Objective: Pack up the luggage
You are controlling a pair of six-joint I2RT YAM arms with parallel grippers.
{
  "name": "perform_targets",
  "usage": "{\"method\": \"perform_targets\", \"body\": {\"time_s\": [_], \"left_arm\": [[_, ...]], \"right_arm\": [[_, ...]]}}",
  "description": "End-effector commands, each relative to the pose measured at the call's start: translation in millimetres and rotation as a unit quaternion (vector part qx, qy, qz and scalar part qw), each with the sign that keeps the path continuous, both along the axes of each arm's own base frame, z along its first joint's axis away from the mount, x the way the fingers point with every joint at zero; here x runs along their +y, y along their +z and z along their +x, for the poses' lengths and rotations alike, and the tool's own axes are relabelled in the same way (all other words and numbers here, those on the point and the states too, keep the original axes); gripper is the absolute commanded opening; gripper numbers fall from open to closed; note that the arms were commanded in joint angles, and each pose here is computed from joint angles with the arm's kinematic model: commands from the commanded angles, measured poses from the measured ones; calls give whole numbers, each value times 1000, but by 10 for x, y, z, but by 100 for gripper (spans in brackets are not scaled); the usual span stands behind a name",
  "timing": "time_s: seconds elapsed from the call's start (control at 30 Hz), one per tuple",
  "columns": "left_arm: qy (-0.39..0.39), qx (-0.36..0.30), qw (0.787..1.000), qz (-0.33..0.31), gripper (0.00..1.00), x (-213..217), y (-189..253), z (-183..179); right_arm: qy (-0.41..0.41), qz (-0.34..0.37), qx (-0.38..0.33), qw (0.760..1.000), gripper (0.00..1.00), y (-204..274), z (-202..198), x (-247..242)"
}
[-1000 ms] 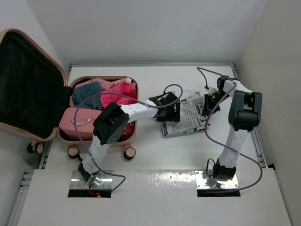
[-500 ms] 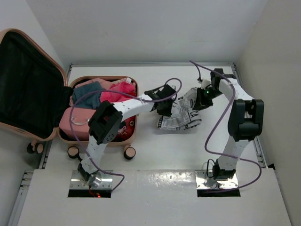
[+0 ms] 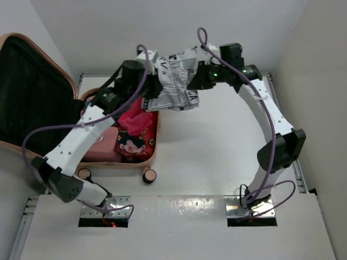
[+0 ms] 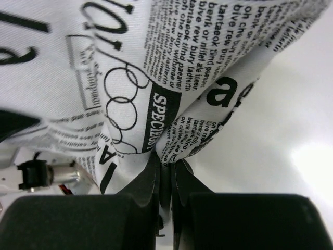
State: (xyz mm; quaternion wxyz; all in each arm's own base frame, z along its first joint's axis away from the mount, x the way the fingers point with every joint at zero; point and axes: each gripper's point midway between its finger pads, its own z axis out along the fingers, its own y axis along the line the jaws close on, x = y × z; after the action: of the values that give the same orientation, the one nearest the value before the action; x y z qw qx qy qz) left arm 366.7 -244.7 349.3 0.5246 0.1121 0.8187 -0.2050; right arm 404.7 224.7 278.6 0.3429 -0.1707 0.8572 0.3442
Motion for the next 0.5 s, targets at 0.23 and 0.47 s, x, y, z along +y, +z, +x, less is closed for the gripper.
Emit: {"method": "perform_targets", "body": {"time_s": [0.23,0.47], "left_arm": [[204,-13,976,68,0,1709,-245,202],[290,73,945,130,0,2598,-1030,153]], "right_arm": [[112,70,0,991,0,-50,-59,1637],[132,71,51,987,0,-628,-178,2273]]}}
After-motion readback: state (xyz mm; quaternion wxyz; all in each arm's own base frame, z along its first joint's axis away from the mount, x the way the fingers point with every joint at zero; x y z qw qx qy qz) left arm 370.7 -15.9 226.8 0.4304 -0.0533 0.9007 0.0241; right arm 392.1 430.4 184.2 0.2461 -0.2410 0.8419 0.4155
